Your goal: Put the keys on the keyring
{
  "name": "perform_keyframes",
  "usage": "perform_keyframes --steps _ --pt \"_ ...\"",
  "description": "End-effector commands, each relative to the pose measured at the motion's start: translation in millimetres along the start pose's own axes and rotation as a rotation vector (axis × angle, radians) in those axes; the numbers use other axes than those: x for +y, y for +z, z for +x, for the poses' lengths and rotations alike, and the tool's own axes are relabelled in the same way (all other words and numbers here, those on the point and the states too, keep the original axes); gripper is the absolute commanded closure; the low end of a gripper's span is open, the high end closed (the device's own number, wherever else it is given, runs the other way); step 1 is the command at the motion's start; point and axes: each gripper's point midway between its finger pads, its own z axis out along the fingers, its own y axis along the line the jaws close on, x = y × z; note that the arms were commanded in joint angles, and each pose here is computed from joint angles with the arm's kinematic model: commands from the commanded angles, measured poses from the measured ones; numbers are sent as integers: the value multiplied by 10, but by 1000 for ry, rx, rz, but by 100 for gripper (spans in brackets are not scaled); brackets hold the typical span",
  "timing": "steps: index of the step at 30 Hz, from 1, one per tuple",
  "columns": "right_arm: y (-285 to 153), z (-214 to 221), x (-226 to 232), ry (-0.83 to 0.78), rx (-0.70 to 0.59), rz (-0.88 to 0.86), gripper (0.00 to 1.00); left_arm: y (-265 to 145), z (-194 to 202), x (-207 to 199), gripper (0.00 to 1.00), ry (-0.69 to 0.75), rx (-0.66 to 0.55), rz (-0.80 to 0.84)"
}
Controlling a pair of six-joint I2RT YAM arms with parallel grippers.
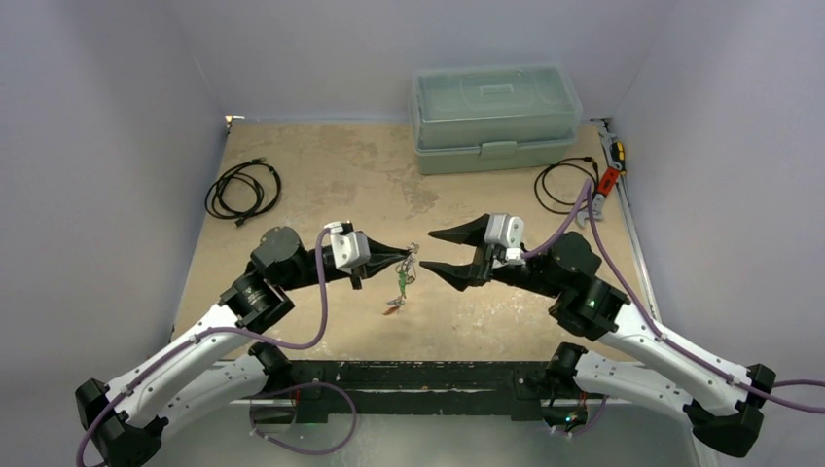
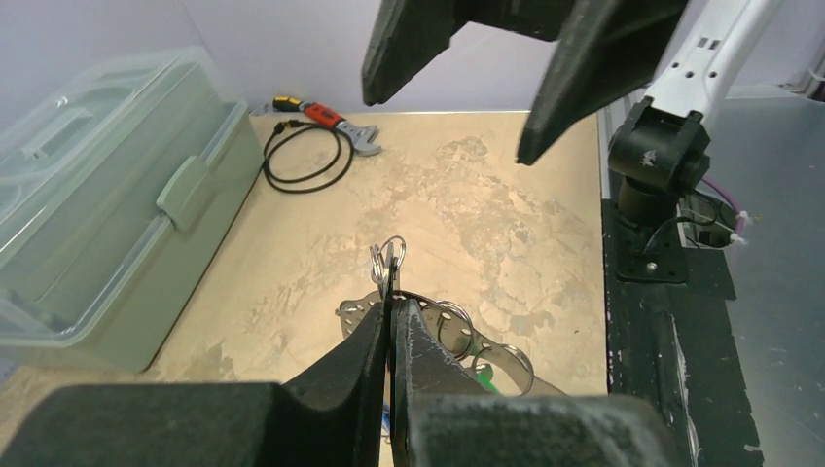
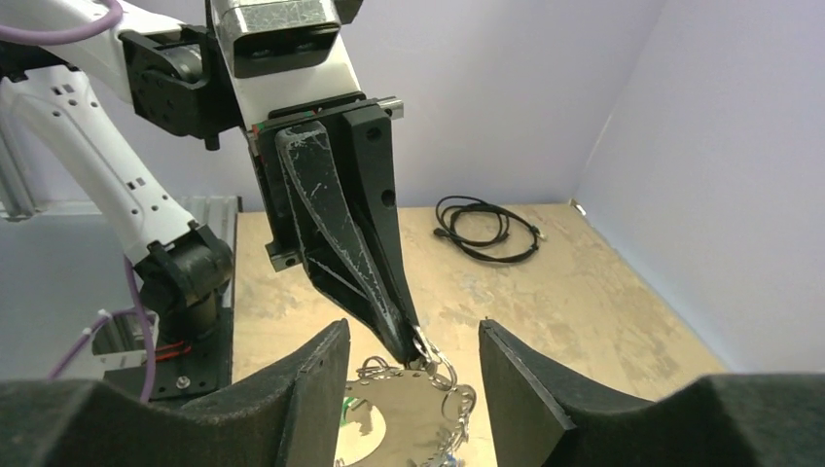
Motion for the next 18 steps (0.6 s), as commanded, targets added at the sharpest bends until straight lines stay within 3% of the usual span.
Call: perform_keyframes --steps 1,9,18 --pt "-83 13 -149 6 -7 105 45 35 -261 217 100 51 -29 -83" --pt "-235 104 -301 37 -27 233 42 171 -115 402 100 6 33 -140" --pt "-357 169 -565 83 -69 416 4 399 -48 650 100 -68 95 -201"
